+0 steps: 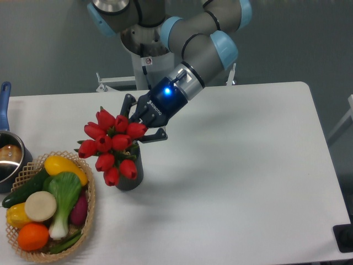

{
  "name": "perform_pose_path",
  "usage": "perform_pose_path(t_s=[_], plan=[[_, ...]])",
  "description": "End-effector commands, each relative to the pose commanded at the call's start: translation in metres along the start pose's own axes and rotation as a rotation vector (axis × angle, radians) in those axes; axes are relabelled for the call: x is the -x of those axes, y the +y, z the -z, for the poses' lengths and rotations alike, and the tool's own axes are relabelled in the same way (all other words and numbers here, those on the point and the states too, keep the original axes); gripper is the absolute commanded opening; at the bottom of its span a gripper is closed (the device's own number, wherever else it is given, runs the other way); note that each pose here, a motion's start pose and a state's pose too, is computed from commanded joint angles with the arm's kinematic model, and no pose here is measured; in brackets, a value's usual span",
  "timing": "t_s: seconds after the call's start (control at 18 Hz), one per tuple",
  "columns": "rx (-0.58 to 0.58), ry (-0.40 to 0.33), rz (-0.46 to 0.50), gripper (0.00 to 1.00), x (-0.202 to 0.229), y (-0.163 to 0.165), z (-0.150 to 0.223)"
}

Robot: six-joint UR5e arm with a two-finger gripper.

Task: Pick up the flowers from the vase
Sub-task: 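Close the gripper around the tulip stems at the vase mouth, then lift the gripped tulips straight up out of the grey vase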

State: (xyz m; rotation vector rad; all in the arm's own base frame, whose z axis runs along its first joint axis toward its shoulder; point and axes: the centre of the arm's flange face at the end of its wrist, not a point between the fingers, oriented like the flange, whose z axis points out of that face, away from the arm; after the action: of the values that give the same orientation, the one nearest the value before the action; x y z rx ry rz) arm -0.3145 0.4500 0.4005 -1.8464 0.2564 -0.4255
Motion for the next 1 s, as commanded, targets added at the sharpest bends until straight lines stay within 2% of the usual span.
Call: perform_pose_path(t_s=[0.56,0.83,1.0], plan=[[-0.053,-0.007,0.054,0.00,-0.001,-0.034,0.017],[-0.129,-0.041,0.099,0.00,0.017,-0.064,0.056],[-0.149,-0.077,0.069,0.00,0.027,-0.081,0.080]])
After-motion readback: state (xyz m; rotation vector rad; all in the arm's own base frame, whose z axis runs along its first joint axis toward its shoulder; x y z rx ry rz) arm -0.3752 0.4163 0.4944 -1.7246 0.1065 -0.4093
